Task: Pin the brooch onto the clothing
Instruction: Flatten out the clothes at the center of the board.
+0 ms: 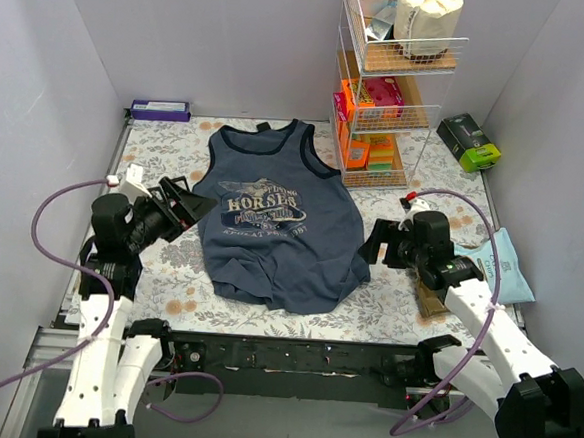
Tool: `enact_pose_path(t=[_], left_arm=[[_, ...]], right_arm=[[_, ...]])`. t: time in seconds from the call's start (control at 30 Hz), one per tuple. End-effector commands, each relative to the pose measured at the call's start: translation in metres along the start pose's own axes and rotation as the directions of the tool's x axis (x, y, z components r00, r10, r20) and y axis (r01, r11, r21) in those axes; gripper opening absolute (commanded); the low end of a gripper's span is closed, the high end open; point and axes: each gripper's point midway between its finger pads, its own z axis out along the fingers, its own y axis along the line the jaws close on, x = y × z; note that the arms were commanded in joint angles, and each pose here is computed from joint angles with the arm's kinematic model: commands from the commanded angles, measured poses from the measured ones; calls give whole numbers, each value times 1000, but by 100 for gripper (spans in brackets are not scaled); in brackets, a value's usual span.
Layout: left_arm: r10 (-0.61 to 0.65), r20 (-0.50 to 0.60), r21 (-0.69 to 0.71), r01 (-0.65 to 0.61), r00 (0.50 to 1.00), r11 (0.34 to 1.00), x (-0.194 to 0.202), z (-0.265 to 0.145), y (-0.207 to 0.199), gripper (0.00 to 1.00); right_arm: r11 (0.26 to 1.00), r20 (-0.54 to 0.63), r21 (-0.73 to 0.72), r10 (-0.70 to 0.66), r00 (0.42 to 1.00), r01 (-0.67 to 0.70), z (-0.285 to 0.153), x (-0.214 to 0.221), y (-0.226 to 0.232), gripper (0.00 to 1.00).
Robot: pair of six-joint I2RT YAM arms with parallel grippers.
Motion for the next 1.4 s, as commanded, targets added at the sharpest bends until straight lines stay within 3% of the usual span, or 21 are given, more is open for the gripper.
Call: enact_pose_path(t=[0.0,0.13,0.27,0.33,0.4,0.43,0.5,0.7,0.83,0.9,0.97,1.1,1.17,1.37], left_arm=[[102,-47,-37,-104,994,994,-4,25,14,98],[179,-121,30,-176,976,984,12,64,-8,98],[251,-273,47,-247,929,968,61,123,-19,98],[301,-315,123,-276,900,953,85,140,-42,98],[309,-414,136,-278,856,951,123,164,-35,98],[325,-409,180,-274,852,945,125,176,-48,98],[308,-476,177,-254,824,951,149,197,-38,98],[365,-494,198,-307,789,931,154,217,-37,98],[390,-436,114,-380,811,918,137,191,-19,98],[348,-451,48,-367,822,929,148,172,11,98],[298,-389,26,-312,872,950,142,156,11,98],[210,-356,-105,-262,911,959,141,128,61,98],[172,-313,-113,-216,934,970,117,120,64,98],[187,-176,-189,-219,967,957,40,115,85,98]], right_arm=[[998,19,20,-56,998,56,10,-7,5,86],[998,-13,32,-58,998,59,25,2,5,72],[998,-18,12,-60,998,60,27,7,15,62],[998,-36,3,-69,997,69,29,15,20,61],[998,-43,-2,-67,997,67,31,21,23,61],[997,-46,-12,-71,996,70,32,23,26,60],[998,-66,-25,-60,996,58,35,31,28,59],[998,-75,-18,-68,995,66,40,34,31,61],[985,-17,4,-171,985,171,31,17,50,69],[976,20,-4,-218,976,218,28,4,63,70],[962,27,-53,-266,964,267,30,4,82,70],[899,35,-222,-381,924,378,45,24,141,76],[861,40,-291,-425,904,417,50,34,167,80],[705,132,-507,-505,853,496,70,67,261,78]])
